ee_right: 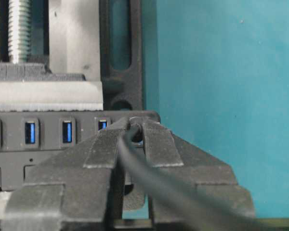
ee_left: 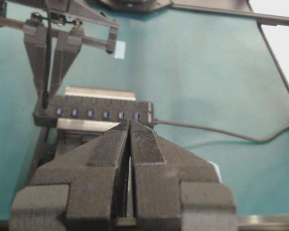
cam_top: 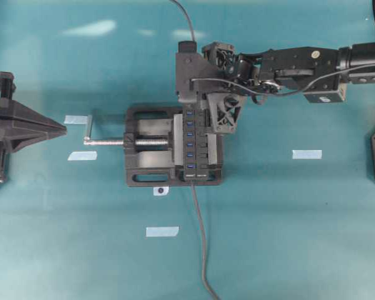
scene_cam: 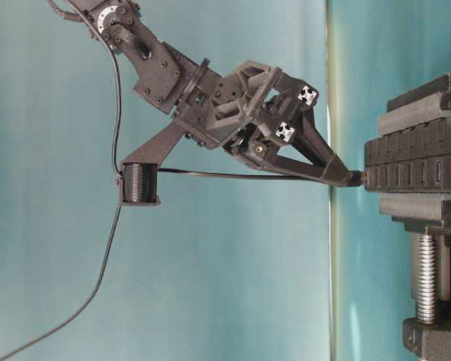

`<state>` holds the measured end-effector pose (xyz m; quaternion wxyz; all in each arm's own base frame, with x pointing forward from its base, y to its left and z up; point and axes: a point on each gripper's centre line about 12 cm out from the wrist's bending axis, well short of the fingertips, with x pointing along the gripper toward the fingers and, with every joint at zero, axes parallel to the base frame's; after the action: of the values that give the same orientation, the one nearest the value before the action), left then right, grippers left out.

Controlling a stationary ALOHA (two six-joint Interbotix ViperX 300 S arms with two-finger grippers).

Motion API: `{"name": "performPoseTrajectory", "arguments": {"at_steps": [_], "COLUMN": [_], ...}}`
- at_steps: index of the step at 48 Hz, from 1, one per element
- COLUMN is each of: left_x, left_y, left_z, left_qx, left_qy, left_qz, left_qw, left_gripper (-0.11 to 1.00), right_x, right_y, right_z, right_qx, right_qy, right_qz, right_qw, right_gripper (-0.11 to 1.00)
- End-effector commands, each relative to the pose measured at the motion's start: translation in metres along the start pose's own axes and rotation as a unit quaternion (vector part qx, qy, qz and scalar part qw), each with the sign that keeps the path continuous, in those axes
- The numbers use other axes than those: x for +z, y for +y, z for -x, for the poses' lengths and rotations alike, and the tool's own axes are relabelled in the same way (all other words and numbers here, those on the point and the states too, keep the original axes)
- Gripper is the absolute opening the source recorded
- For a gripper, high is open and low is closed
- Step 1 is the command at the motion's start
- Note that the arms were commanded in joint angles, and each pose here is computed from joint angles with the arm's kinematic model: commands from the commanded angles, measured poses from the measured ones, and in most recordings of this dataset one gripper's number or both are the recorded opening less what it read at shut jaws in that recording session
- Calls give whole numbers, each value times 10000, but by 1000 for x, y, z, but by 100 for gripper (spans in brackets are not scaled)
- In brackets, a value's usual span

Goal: Insert the USB into the front port of the fixed hub.
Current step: 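Pull the USB plug out of the hub's end port with the right gripper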

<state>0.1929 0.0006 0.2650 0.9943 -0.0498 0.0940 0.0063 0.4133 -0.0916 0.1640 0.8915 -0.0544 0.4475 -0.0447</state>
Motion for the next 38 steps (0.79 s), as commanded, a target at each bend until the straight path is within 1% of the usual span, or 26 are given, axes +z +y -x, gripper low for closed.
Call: {"name": "performPoseTrajectory", "arguments": {"at_steps": [1,25,38], "left_x": [5,5,4], "left_y": [-1,-1,-1], "left_z": [-1,0,0], "left_qx": [-14,-15,-14], "left_qy": [-60,-68,-60], "left_qz": [-1,-1,-1], "left_qw": [10000,10000,10000], "left_gripper": [0,0,0], "right_x": [17,20,30], "right_y": [-1,2,5], "right_z": [12,16,43], "right_qx": [-43,-29,-9], "right_qy": [-297,-347,-485], "right_qz": [-66,-44,-5], "right_qw": [9995,9994,9988], "right_gripper": [9,9,9]}}
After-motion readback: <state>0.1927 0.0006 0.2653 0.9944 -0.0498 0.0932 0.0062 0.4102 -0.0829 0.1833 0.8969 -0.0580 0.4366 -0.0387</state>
